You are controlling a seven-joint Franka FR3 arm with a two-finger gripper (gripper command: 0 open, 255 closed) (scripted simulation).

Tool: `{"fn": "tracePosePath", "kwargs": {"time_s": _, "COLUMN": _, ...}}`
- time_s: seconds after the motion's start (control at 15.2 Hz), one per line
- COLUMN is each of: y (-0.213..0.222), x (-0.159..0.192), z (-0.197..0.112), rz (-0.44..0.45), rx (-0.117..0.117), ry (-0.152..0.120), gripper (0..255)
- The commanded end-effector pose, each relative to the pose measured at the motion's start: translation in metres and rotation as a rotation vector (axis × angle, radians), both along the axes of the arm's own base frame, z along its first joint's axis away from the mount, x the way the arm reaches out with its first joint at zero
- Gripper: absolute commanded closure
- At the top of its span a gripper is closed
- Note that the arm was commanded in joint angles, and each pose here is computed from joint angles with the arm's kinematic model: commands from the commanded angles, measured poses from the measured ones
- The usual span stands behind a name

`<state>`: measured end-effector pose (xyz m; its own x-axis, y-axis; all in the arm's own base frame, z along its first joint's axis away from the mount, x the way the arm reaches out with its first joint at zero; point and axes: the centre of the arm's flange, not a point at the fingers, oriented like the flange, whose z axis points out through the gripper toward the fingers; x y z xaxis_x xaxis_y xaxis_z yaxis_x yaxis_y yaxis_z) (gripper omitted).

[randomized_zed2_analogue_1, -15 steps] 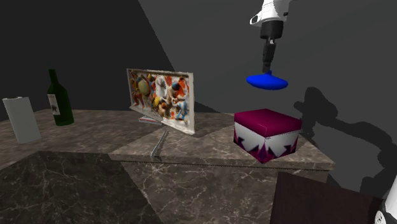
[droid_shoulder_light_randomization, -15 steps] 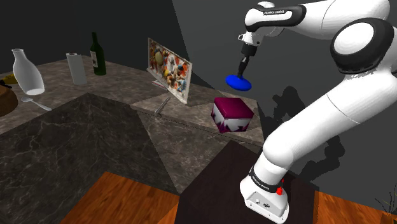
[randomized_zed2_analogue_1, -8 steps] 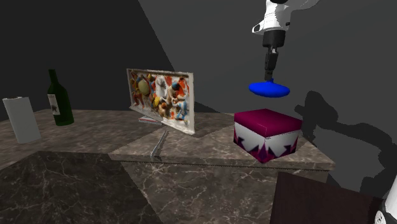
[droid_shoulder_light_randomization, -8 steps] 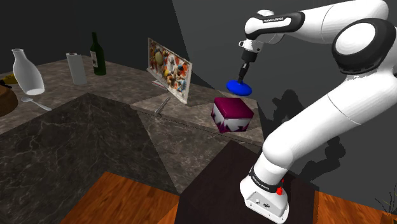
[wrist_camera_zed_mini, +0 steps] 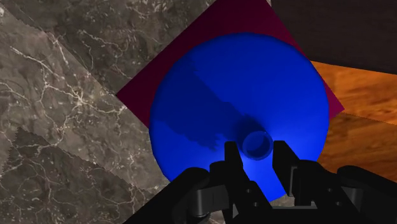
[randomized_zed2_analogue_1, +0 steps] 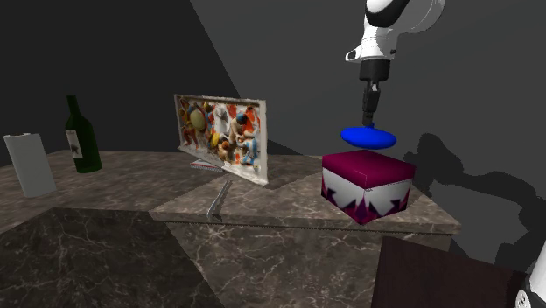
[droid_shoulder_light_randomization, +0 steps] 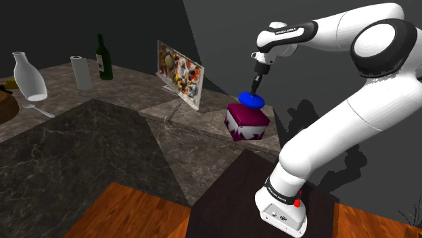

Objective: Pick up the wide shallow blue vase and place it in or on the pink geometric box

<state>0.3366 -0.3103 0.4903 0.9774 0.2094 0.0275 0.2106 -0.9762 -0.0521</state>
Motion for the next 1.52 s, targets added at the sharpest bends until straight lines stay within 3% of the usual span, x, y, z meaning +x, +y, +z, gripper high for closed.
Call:
{"fn": "tracePosePath", "kwargs": {"time_s": 0.0, "y": 0.0, "x": 0.0, "z": -0.01, "rz": 0.0, "rx": 0.0, "ry": -0.001, "gripper": 255}}
{"fn": "tracePosePath", "kwargs": {"time_s": 0.4, "y": 0.0, "x": 0.0, "z": -0.04, "rz": 0.0, "rx": 0.0, "ry": -0.001, "gripper": 255}}
{"fn": "tracePosePath", "kwargs": {"time_s": 0.92, "y": 0.0, "x": 0.0, "z": -0.04, "rz": 0.0, "rx": 0.0, "ry": -0.001, "gripper": 255}}
{"fn": "tracePosePath", "kwargs": {"time_s": 0.99, "y": 0.0, "x": 0.0, "z": -0.04, "rz": 0.0, "rx": 0.0, "ry": -0.001, "gripper": 0}}
{"fn": "tracePosePath", "kwargs": {"time_s": 1.32, "y": 0.0, "x": 0.0, "z": -0.04, "rz": 0.0, "rx": 0.0, "ry": -0.001, "gripper": 0}}
{"fn": "tracePosePath", "kwargs": {"time_s": 1.45, "y": -0.002, "x": -0.001, "z": -0.013, "rz": 0.0, "rx": 0.0, "ry": -0.001, "gripper": 0}}
